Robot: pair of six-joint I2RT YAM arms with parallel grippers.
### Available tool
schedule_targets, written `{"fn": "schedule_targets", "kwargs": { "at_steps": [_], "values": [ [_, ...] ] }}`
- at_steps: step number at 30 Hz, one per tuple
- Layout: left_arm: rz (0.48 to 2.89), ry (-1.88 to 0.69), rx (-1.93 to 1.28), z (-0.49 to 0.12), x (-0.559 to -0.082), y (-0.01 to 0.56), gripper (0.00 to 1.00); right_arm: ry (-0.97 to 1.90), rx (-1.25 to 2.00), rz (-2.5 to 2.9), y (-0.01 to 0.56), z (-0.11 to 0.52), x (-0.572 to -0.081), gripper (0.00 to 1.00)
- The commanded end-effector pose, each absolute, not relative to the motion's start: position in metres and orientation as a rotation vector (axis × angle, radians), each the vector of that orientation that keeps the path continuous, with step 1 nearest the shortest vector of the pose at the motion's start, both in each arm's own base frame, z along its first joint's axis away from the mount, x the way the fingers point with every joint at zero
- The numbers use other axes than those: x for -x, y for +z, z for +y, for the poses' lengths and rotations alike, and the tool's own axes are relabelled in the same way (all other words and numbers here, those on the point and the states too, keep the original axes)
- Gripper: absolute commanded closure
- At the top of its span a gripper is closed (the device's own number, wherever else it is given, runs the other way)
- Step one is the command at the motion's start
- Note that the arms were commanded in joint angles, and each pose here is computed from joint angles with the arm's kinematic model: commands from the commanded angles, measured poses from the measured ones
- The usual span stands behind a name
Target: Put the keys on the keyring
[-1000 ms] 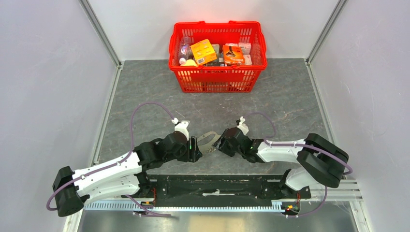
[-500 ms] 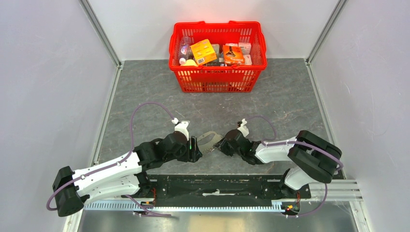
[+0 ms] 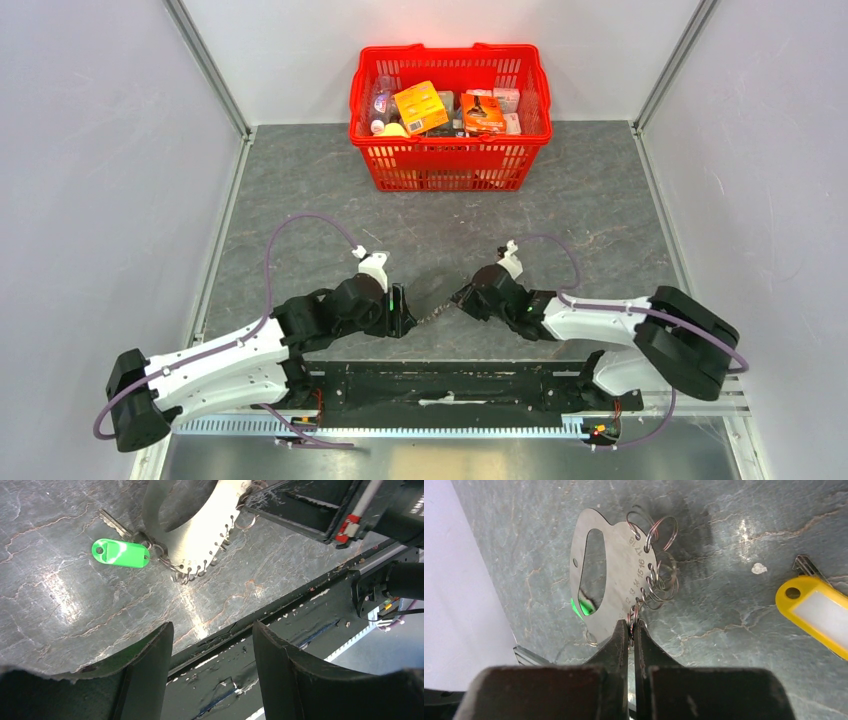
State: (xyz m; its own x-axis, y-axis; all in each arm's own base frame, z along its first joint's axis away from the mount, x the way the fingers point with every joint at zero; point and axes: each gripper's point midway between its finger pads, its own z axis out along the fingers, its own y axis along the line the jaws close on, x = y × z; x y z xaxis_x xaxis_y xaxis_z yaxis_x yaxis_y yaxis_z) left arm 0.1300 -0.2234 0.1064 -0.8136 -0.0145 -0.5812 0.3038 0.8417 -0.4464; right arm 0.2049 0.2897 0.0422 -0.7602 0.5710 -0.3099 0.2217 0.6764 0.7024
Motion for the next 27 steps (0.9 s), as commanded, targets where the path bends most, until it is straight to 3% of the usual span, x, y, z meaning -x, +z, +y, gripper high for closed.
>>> {"fn": "schedule_targets", "kwargs": {
  "at_steps": [1,14,27],
  "values": [
    [2.42,-0.776,-0.189,-0.228,-0.127,0.114,0.33,0.907,-0.57,2.291,0.086,0.29,-0.216,1.0],
    [2.364,-0.894,-0.161,-0.232,-0.122,0.134,0.33,0.91,-0.429,2.194,0.159,0.275,-0.215,1.0],
    [2.074,-1.178,-0.269,-0.248,-0.114,0.203,0.35,0.962,-0.272,2.2,0.219,0.282,-0.205,1.0]
  ]
}}
